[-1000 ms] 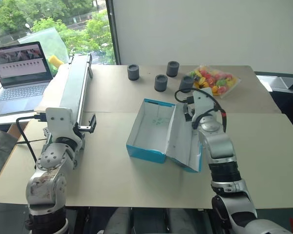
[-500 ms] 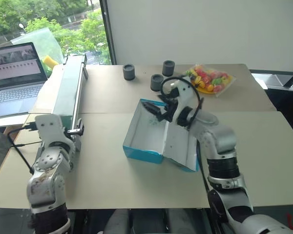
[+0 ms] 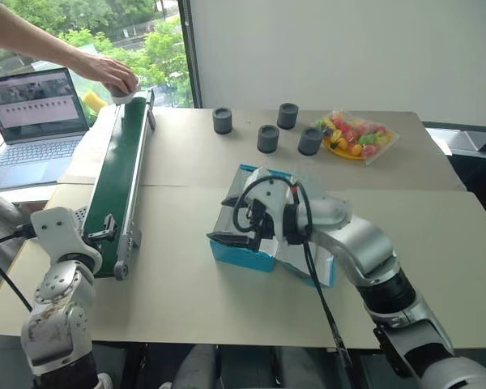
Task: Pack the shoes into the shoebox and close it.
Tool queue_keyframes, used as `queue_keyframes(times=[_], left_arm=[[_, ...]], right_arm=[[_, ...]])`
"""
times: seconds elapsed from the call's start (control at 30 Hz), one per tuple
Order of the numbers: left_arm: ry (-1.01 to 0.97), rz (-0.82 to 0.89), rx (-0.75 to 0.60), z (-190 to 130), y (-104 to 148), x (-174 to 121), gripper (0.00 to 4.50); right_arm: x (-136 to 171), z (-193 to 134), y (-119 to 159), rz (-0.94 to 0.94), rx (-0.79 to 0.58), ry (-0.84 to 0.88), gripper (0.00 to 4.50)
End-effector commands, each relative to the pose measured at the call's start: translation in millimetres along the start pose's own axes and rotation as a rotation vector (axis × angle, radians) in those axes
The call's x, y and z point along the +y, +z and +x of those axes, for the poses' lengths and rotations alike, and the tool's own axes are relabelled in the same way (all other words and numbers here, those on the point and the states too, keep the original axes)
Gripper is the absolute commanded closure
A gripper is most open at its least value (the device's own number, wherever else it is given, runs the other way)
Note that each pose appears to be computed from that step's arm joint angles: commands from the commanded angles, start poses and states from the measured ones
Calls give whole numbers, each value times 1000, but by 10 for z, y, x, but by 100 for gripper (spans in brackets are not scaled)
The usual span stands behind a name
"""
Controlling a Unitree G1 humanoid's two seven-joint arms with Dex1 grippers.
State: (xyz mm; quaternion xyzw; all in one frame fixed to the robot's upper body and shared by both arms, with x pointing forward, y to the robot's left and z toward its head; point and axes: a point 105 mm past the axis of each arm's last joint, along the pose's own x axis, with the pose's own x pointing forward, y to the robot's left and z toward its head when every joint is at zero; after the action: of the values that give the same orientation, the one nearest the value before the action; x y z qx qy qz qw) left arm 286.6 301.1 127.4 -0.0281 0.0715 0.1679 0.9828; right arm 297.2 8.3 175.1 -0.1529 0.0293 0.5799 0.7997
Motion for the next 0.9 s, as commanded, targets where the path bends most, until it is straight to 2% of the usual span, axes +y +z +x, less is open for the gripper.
queue_keyframes(times=[0.03,0.23,0.57,0.7,0.9], left_arm=[[14,-12,-42,51,196,29,0],[-6,2,-29,194,228,-47,0],[-37,32,54,284,-10,-156,0],[-50,34,46,319,12,-179,0],[5,37,16,328,113,17,0]], right_arm=[[10,64,84,-52,-37,-64,6],[8,78,9,-26,-25,-108,6],[-106,53,-63,-29,18,-180,6],[-147,17,5,33,-21,-208,6],[-240,-39,-114,25,28,-265,6]])
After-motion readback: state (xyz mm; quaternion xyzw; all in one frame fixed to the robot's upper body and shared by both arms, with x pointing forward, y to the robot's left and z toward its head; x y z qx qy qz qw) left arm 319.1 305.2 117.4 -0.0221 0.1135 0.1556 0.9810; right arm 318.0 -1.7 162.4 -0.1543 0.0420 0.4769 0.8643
